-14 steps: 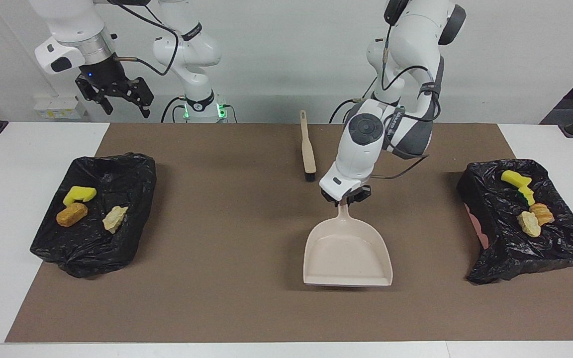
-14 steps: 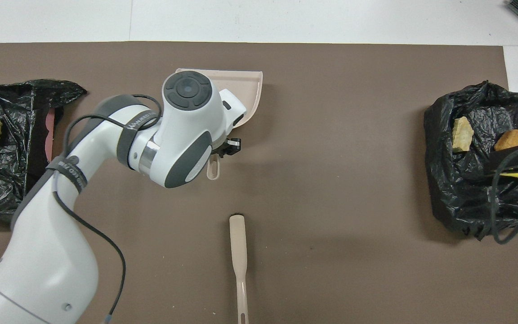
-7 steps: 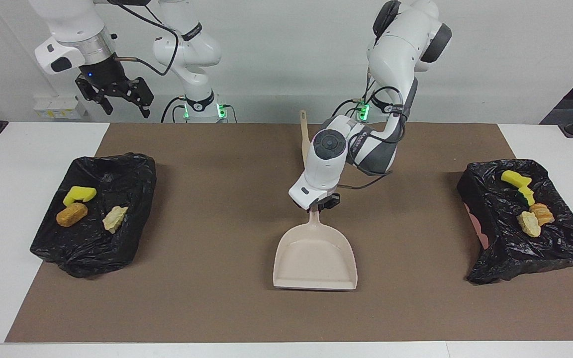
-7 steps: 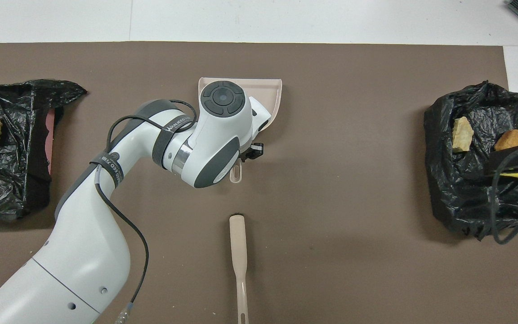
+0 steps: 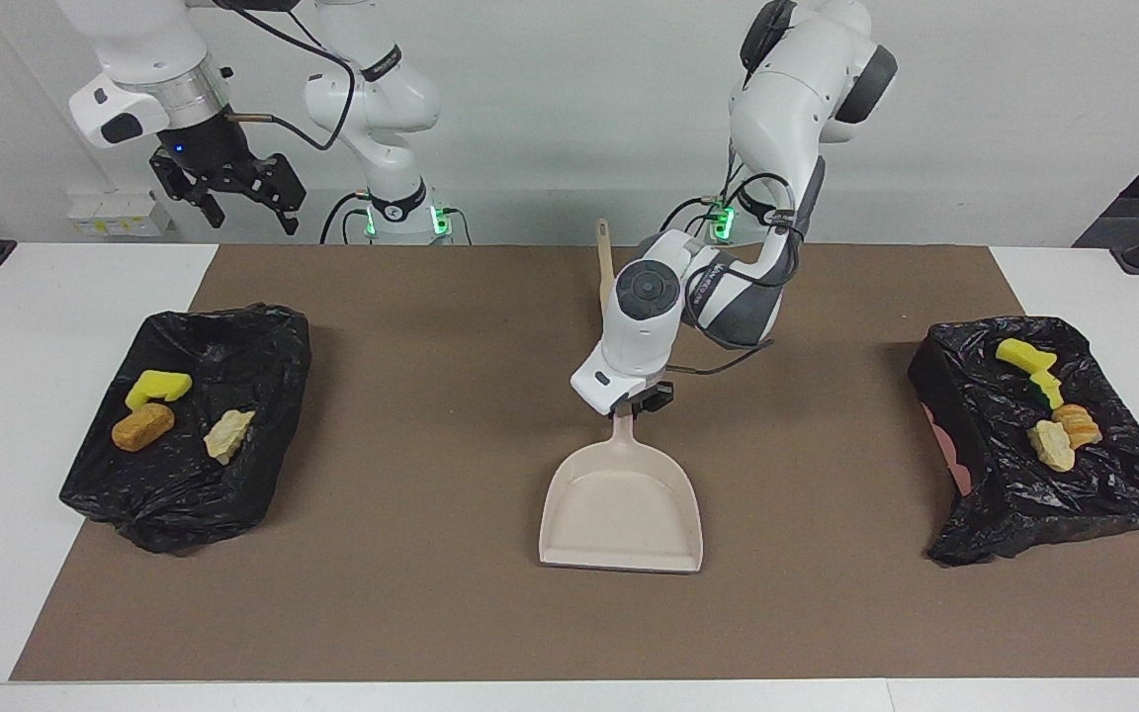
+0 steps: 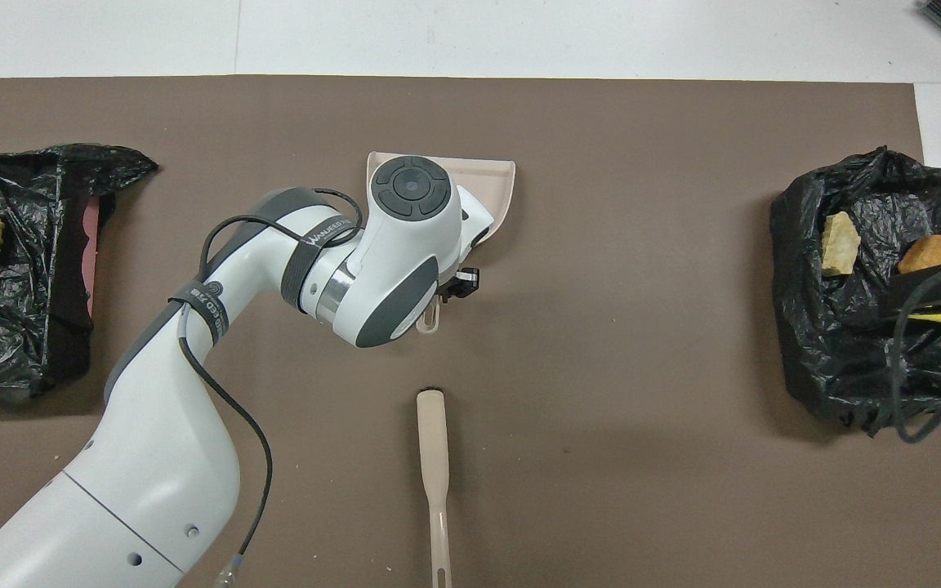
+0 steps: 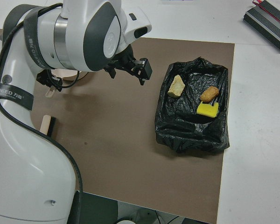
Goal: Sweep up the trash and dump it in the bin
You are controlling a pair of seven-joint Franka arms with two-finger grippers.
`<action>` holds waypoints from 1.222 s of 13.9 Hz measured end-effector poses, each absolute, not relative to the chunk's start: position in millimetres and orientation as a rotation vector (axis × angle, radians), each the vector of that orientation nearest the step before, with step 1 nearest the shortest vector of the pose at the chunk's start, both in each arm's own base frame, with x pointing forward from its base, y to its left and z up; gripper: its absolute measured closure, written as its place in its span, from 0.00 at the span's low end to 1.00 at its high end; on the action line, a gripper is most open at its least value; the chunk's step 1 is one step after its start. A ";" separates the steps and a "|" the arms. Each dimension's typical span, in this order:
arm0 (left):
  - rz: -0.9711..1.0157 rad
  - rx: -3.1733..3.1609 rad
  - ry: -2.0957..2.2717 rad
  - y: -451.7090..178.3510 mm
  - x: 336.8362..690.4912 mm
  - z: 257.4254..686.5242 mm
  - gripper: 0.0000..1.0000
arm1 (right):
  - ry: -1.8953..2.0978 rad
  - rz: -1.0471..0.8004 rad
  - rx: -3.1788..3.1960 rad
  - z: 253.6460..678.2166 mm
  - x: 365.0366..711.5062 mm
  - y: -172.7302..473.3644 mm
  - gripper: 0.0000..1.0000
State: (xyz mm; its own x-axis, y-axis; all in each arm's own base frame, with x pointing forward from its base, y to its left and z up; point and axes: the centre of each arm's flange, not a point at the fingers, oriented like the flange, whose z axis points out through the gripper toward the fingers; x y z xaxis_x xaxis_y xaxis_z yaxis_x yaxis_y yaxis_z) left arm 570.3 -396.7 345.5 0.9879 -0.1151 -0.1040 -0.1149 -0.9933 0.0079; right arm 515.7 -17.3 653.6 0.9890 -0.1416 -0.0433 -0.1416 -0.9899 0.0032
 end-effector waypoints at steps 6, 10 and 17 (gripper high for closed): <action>-0.051 3.191 -0.381 -316.0 575.3 424.2 0.00 | -0.223 -0.068 3.133 653.6 515.7 -17.3 0.00; 0.041 3.227 -0.373 -225.4 568.8 504.2 0.00 | -0.223 -0.068 3.133 653.6 515.7 -17.3 0.00; 0.051 3.156 -0.356 -98.2 549.0 588.9 0.00 | -0.223 -0.068 3.133 653.6 515.7 -17.3 0.00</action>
State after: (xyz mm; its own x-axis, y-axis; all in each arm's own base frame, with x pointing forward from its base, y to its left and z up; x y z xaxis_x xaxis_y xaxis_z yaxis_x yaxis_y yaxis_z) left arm 549.0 -98.2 588.9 0.9744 -0.2230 0.0279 -0.2219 -0.9743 -0.0380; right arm 515.7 -17.3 653.6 0.9890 -0.1416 -0.0433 -0.1416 -0.9899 0.0032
